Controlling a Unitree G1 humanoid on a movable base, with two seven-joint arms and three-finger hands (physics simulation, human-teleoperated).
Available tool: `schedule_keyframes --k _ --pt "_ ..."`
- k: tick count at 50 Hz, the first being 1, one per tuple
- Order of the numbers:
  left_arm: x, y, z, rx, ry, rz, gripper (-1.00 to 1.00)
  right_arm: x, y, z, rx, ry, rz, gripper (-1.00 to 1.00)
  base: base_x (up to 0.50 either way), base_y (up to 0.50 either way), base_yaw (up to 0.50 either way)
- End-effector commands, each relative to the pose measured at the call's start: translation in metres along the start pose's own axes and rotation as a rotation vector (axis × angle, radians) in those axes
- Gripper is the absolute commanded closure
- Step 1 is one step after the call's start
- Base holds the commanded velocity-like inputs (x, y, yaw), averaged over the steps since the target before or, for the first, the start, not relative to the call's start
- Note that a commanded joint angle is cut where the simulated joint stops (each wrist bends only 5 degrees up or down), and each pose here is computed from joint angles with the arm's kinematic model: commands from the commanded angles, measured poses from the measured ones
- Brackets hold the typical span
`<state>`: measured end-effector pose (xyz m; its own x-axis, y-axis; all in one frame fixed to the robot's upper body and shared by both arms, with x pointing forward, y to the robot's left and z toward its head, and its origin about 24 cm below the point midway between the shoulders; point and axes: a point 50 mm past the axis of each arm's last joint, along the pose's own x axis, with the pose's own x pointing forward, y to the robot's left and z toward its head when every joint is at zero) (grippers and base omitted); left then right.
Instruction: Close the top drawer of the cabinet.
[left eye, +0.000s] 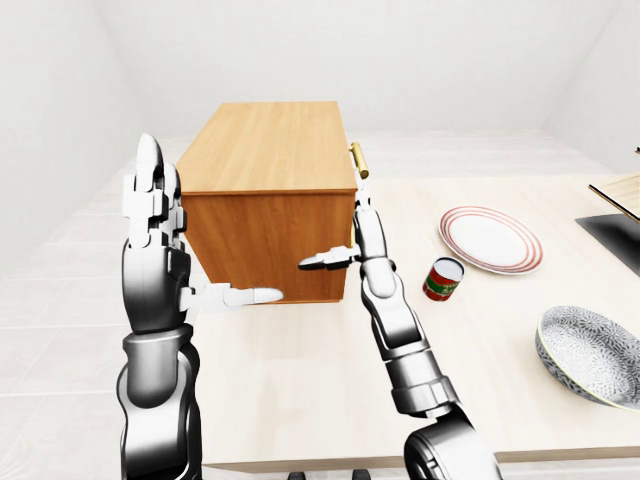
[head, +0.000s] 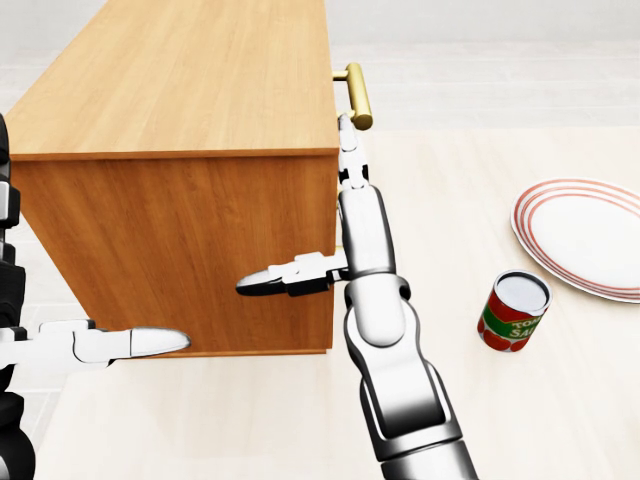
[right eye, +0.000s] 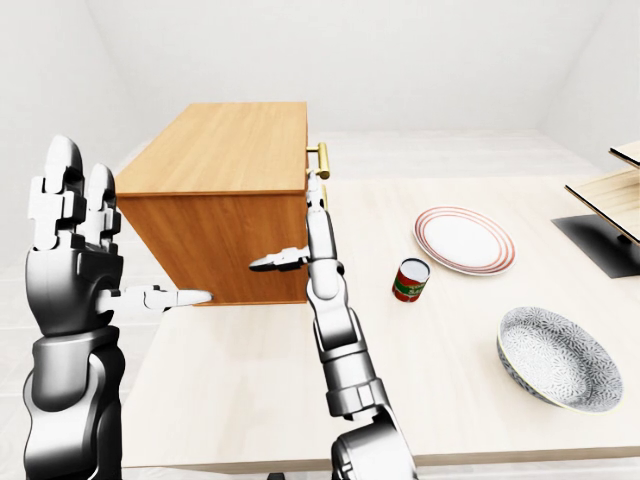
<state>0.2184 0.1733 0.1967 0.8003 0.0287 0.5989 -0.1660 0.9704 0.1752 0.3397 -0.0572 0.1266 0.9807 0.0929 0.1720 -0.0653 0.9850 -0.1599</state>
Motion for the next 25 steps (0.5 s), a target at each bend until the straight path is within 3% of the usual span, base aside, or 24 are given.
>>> schedule_keyframes --k 1,25 --pt "0.0 -0.001 -0.002 -0.013 0.006 -0.006 -1.0 -0.015 0.055 0.005 -0.047 -0.024 0.266 -1.0 0.0 0.0 0.0" --pt "-0.001 0.0 0.0 -0.014 0.001 -0.007 -1.0 -0.033 0.078 0.005 -0.051 -0.031 0.344 -1.0 0.0 0.0 0.0"
